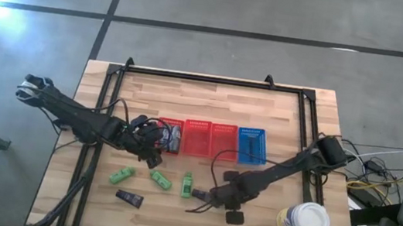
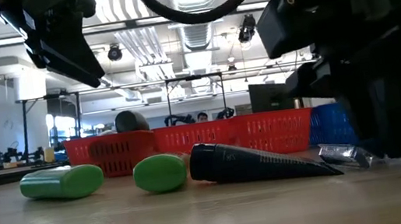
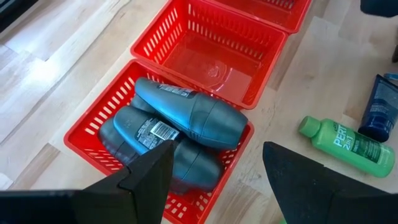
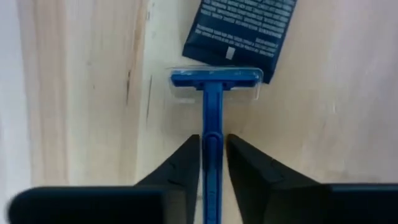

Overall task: Pick & Place Travel size toiletries
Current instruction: Put the blue razor into the blue bin, then put the green shampoo bottle into the middle red bin

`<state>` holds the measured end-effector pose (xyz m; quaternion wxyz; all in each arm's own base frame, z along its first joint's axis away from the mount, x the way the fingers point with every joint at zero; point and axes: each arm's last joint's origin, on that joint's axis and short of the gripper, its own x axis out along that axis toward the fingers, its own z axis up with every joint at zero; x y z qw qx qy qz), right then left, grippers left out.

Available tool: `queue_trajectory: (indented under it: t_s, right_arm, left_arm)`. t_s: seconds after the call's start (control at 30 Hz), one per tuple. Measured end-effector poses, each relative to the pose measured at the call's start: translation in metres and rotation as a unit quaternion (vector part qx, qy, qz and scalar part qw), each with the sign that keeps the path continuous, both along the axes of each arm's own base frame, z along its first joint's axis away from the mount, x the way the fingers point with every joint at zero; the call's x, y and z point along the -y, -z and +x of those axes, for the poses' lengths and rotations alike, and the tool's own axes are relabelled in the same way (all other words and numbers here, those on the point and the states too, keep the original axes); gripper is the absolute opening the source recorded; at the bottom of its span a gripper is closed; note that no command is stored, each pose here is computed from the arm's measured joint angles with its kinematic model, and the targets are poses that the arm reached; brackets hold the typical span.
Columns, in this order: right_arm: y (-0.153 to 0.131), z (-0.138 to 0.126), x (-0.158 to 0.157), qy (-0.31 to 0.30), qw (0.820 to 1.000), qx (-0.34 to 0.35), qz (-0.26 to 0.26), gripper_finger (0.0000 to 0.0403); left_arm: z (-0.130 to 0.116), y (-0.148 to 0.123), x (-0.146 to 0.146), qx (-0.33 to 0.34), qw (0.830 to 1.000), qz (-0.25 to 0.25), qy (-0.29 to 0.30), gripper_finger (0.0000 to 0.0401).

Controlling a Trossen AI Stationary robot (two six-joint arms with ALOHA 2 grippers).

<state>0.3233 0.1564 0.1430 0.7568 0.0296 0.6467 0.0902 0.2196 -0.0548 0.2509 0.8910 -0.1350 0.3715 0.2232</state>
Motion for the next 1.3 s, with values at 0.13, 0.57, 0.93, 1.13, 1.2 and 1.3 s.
queue_trajectory:
  t_s: [0.13, 0.57, 0.93, 1.13, 1.2, 1.3]
  right_arm:
    - [-0.011, -0.005, 0.003, 0.039, 0.999, -0.015, 0.006, 0.0025]
    - [-0.128, -0.059, 0.103, 0.47, 0.877, 0.099, 0.013, 0.0034]
    - [-0.073, -0.105, 0.17, 0.671, 0.734, 0.091, 0.056, 0.0038]
    - [-0.059, -0.105, 0.172, 0.682, 0.725, 0.088, 0.019, 0.0063]
    - [-0.06, -0.104, 0.173, 0.68, 0.726, 0.101, 0.008, 0.0083]
    - [-0.062, -0.105, 0.175, 0.677, 0.728, 0.106, 0.003, 0.0114]
  left_arm:
    - [0.0, 0.0, 0.0, 0.0, 1.0, 0.0, 0.0, 0.0252]
    - [0.003, -0.002, 0.001, 0.019, 1.0, 0.006, 0.003, 0.0252]
    - [0.003, -0.003, 0.0, 0.021, 1.0, 0.009, 0.0, 0.0252]
    - [0.003, -0.003, 0.0, 0.022, 1.0, 0.008, -0.001, 0.0252]
    - [0.003, -0.003, 0.0, 0.022, 1.0, 0.007, -0.001, 0.0252]
    - [0.004, -0.003, 0.001, 0.024, 1.0, 0.005, -0.001, 0.0252]
